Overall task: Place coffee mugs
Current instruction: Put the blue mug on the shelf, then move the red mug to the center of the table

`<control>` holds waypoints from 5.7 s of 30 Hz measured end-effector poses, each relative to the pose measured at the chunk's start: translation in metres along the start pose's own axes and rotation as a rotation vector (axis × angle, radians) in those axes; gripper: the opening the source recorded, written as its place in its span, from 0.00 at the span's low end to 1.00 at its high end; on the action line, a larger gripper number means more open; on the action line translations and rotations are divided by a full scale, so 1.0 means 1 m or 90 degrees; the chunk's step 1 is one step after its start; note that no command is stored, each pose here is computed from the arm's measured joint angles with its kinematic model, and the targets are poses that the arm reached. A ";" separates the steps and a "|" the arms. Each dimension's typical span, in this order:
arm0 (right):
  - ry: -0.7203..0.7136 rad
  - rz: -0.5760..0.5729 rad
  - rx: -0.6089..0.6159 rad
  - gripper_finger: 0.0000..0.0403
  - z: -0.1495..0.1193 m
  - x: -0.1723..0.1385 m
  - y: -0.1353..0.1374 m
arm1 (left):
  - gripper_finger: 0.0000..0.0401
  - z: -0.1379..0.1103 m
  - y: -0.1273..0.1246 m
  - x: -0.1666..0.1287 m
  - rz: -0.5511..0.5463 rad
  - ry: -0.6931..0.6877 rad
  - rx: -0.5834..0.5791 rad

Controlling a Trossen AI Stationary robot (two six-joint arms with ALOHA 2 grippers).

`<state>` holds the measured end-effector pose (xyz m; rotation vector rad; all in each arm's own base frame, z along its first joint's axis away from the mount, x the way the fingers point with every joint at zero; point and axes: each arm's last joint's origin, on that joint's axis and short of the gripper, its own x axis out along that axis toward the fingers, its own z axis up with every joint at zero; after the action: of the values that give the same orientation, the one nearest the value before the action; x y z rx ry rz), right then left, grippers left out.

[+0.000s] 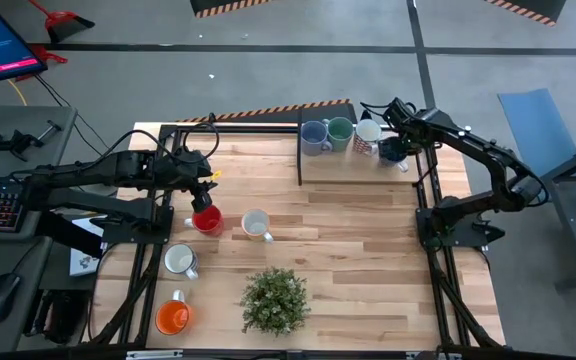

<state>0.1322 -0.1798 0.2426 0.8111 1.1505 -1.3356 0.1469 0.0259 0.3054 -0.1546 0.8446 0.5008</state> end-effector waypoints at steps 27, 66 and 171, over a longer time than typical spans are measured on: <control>-0.028 -0.008 -0.003 0.05 0.002 0.004 0.003 | 0.37 0.000 0.000 0.000 0.000 0.000 -0.001; -0.061 0.221 -0.108 0.26 -0.017 -0.066 0.031 | 0.37 0.000 0.000 0.000 0.000 0.000 -0.001; 0.004 0.319 -0.365 0.26 -0.167 -0.071 0.102 | 0.37 -0.029 -0.049 0.028 0.048 0.262 0.037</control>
<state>0.2137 0.0118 0.2452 0.6176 1.1552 -0.5465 0.1670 -0.0161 0.2622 -0.1756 1.2701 0.5228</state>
